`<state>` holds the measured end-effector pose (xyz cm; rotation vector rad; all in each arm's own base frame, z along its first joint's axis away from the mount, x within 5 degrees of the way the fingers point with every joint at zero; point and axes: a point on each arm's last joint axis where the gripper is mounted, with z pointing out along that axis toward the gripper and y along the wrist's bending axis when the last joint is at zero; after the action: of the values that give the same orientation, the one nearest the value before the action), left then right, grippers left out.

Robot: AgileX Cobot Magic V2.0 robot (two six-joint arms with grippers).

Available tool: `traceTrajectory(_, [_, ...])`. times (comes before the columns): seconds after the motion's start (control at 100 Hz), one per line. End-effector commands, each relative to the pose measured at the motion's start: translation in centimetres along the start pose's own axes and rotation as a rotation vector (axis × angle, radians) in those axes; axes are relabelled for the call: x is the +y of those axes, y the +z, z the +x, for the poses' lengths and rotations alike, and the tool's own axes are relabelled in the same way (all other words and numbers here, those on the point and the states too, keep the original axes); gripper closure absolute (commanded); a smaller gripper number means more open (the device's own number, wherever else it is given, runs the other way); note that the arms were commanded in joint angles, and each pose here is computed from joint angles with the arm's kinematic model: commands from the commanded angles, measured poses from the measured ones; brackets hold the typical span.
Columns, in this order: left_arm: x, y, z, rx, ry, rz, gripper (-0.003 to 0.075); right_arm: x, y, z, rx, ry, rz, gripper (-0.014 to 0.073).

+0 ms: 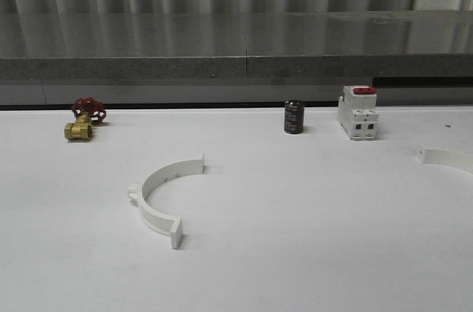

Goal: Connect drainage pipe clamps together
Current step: 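Raise the left gripper away from the placed clamp half, then lower the right gripper onto the other white clamp half and grasp it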

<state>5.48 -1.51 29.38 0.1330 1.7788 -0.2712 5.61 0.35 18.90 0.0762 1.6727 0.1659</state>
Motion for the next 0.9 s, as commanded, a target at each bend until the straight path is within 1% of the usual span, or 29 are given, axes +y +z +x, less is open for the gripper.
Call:
traceTrajectory(0.0, [-0.21,-0.84,-1.47,-0.13,-0.016,0.019,0.0283,0.23,-0.3,-1.33,-0.115,-0.007,-0.02,0.0664])
traceTrajectory(0.03, [-0.21,-0.99,-1.46,-0.138,-0.016,0.02,0.0333,0.23,-0.3,-1.33,-0.115,-0.007,-0.02,0.0664])
traceTrajectory(0.06, [-0.21,-1.01,-1.42,-0.139,-0.016,0.02,0.0402,0.23,-0.3,-1.33,-0.115,-0.007,-0.02,0.0664])
traceTrajectory(0.08, [-0.21,-1.06,-1.42,-0.141,-0.016,0.02,0.043,0.23,-0.3,-1.33,-0.115,-0.007,-0.02,0.0664])
traceTrajectory(0.13, [-0.21,-1.06,-1.42,-0.141,-0.016,0.02,0.0547,0.23,-0.3,-1.33,-0.115,-0.007,-0.02,0.0664])
traceTrajectory(0.15, [-0.21,-1.06,-1.42,-0.141,-0.016,0.02,0.0577,0.23,-0.3,-1.33,-0.115,-0.007,-0.02,0.0664])
traceTrajectory(0.2, [-0.21,-1.06,-1.42,-0.141,-0.016,0.02,0.0692,0.23,-0.3,-1.33,-0.115,-0.007,-0.02,0.0664])
traceTrajectory(0.23, [-0.21,-1.06,-1.42,-0.141,-0.016,0.02,0.0743,0.23,-0.3,-1.33,-0.115,-0.007,-0.02,0.0664])
traceTrajectory(0.69, [-0.22,-1.06,-1.38,-0.137,-0.02,0.022,0.074,0.23,-0.3,-1.36,-0.118,-0.007,-0.021,0.0664])
traceTrajectory(0.89, [-0.22,-1.05,-1.36,-0.134,-0.02,0.022,0.074,0.34,-0.39,-1.94,-0.183,-0.008,-0.032,0.0664])
